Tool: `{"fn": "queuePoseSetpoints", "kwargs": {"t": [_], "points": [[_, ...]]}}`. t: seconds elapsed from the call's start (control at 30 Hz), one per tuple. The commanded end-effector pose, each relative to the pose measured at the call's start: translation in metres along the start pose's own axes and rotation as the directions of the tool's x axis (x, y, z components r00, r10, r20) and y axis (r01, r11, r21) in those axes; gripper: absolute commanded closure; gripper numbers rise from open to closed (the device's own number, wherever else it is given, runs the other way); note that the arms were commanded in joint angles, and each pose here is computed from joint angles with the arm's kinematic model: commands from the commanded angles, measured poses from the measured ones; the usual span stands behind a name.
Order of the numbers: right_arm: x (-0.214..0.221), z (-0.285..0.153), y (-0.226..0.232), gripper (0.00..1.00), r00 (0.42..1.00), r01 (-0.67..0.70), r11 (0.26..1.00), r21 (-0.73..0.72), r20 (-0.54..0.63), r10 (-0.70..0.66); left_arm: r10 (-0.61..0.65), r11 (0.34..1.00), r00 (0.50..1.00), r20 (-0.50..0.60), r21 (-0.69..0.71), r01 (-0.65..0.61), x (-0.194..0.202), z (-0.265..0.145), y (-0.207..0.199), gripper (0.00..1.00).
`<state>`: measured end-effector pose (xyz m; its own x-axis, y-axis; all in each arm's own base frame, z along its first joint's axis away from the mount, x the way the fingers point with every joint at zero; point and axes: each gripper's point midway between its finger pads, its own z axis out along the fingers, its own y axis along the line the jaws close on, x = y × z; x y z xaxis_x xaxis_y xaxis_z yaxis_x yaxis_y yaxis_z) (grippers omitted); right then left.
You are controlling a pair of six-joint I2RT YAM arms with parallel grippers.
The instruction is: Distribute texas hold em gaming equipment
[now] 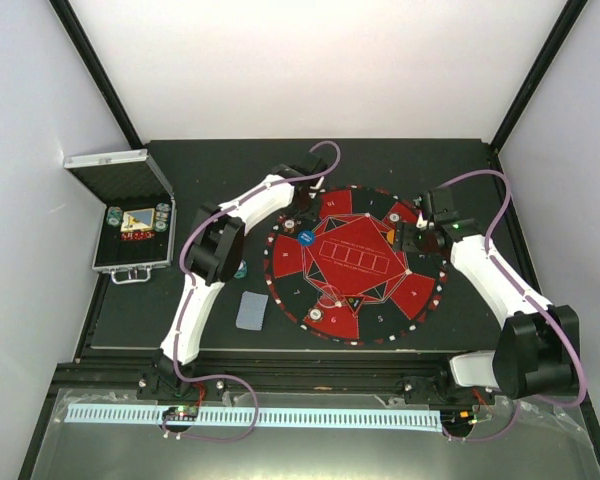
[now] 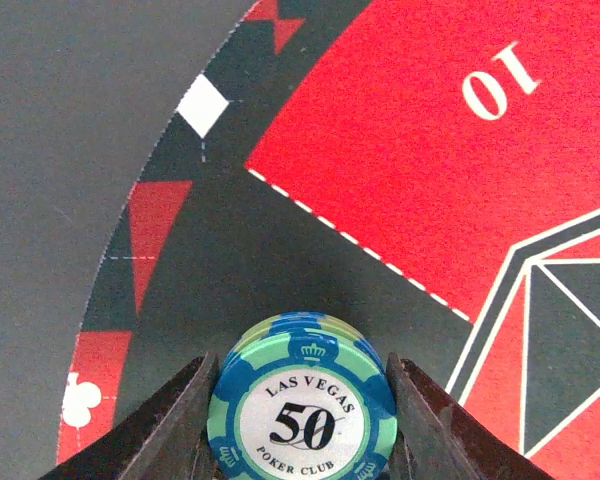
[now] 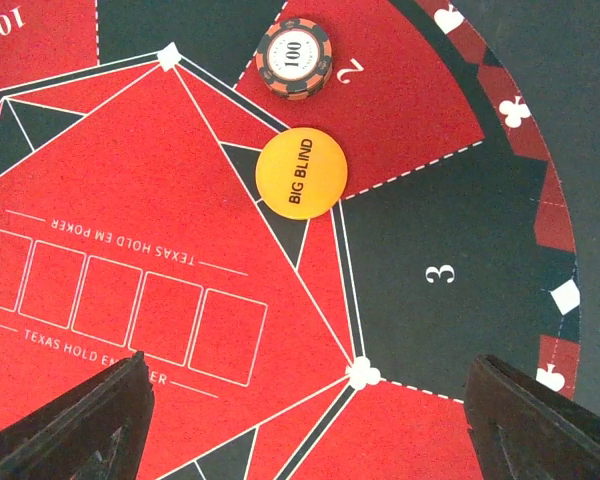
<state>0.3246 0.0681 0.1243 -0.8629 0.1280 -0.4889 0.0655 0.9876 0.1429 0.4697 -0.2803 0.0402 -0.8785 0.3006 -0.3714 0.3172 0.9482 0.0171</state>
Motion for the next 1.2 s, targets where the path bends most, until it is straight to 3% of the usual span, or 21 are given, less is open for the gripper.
{"fn": "queuePoseSetpoints", "kwargs": {"t": [0.0, 0.33, 0.53, 0.73, 0.93, 1.07, 1.17], "points": [[-0.008, 0.002, -0.001, 0.14, 1.000, -0.009, 1.000, 0.008, 0.021, 0.009, 0.015, 1.000, 1.000, 0.017, 0.016, -0.015, -0.011, 0.001, -0.001, 0.66], [-0.007, 0.004, -0.001, 0.14, 1.000, -0.009, 1.000, 0.005, 0.016, 0.009, 0.026, 1.000, 1.000, -0.001, 0.017, -0.026, -0.007, 0.008, -0.001, 0.57], [-0.009, 0.002, 0.001, 0.14, 1.000, -0.010, 1.000, -0.001, 0.019, 0.010, 0.024, 0.999, 1.000, 0.019, 0.033, -0.025, -0.015, -0.006, -0.004, 0.40], [-0.012, -0.002, 0.002, 0.14, 1.000, -0.005, 1.000, -0.009, 0.027, 0.005, 0.019, 0.996, 0.997, 0.074, 0.084, -0.025, -0.032, -0.040, -0.011, 0.35], [-0.018, -0.007, 0.006, 0.14, 0.999, 0.004, 1.000, -0.020, 0.038, -0.003, -0.021, 0.991, 0.981, 0.191, 0.131, -0.004, -0.046, -0.122, -0.009, 0.30], [-0.017, -0.007, 0.008, 0.14, 0.999, -0.005, 0.999, -0.038, 0.037, 0.007, -0.087, 0.992, 0.964, 0.251, 0.110, 0.061, -0.017, -0.166, 0.014, 0.24], [-0.016, -0.007, 0.010, 0.14, 0.999, -0.009, 0.999, -0.047, 0.038, 0.010, -0.158, 0.985, 0.959, 0.235, 0.098, 0.138, 0.035, -0.168, 0.033, 0.18]]}}
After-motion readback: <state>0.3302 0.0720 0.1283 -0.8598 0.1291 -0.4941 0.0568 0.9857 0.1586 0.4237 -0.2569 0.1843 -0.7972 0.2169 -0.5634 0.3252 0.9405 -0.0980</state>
